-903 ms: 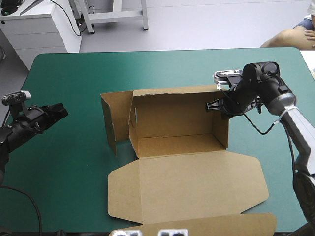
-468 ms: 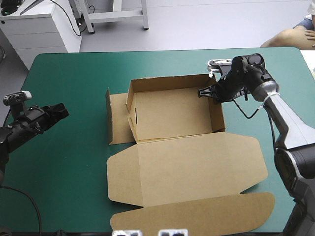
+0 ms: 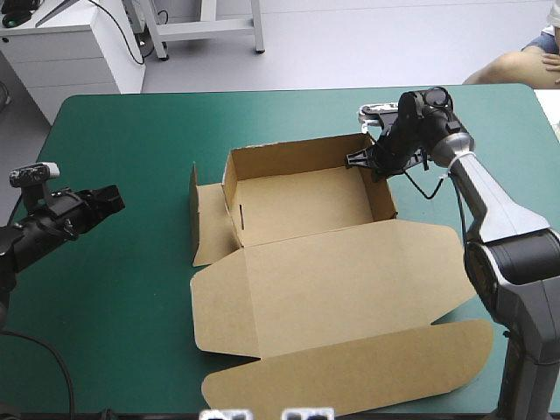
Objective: Fold the box
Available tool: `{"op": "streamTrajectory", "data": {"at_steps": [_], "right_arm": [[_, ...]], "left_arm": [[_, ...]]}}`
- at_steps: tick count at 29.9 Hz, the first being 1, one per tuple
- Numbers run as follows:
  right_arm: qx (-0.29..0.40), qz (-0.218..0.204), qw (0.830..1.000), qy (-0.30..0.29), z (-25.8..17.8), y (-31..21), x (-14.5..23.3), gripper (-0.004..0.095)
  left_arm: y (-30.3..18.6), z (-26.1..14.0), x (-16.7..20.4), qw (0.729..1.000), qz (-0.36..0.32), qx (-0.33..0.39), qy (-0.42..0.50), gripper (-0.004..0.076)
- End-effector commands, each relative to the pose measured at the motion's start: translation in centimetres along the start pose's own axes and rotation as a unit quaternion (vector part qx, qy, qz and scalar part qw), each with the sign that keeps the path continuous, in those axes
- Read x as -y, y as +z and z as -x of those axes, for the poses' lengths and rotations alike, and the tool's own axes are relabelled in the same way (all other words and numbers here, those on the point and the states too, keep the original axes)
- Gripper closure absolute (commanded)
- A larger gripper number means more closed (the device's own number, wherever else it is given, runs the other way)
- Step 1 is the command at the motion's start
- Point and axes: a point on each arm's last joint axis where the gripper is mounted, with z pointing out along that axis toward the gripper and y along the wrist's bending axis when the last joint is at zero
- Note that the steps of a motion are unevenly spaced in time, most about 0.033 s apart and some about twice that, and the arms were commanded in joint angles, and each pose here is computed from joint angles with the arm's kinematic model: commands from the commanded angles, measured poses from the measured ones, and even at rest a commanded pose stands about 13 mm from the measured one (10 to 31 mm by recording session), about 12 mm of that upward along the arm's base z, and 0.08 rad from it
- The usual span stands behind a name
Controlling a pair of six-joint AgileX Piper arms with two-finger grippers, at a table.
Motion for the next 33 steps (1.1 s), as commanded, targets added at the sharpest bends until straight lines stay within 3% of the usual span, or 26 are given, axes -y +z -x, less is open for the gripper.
{"op": "streamTrajectory", "data": {"at_steps": [1,6,10,15,20,26,33], "right_arm": [[0.036,0.015,0.999,-0.011,0.4,-3.8,-0.6,0.0723],[0.061,0.017,0.998,0.007,1.1,-5.1,-0.3,0.0415],[0.071,0.026,0.997,0.023,1.2,-5.9,-0.5,0.0259],[0.089,0.049,0.995,0.021,0.5,-8.2,-1.4,0.0251],[0.076,0.040,0.996,0.016,-1.8,-9.2,-1.4,0.0251],[0.011,0.007,1.000,0.016,-4.0,-6.2,-0.5,0.0251],[-0.033,0.021,0.999,0.009,-3.7,-2.4,-0.4,0.0251]], "left_arm": [[-0.6,1.2,0.8,0.999,-0.014,0.031,-0.003,0.0726],[-0.6,1.2,0.9,0.999,-0.017,0.029,0.010,0.0726],[-0.6,1.2,0.9,0.999,-0.018,0.029,0.010,0.0726],[-0.6,1.1,1.1,0.999,-0.027,0.025,0.011,0.0726],[-0.6,1.1,1.1,0.999,-0.029,0.023,0.011,0.0726],[-0.6,1.3,0.7,0.999,-0.006,0.036,0.005,0.0726],[-0.6,1.4,0.5,0.999,0.003,0.041,-0.022,0.0726]]}}
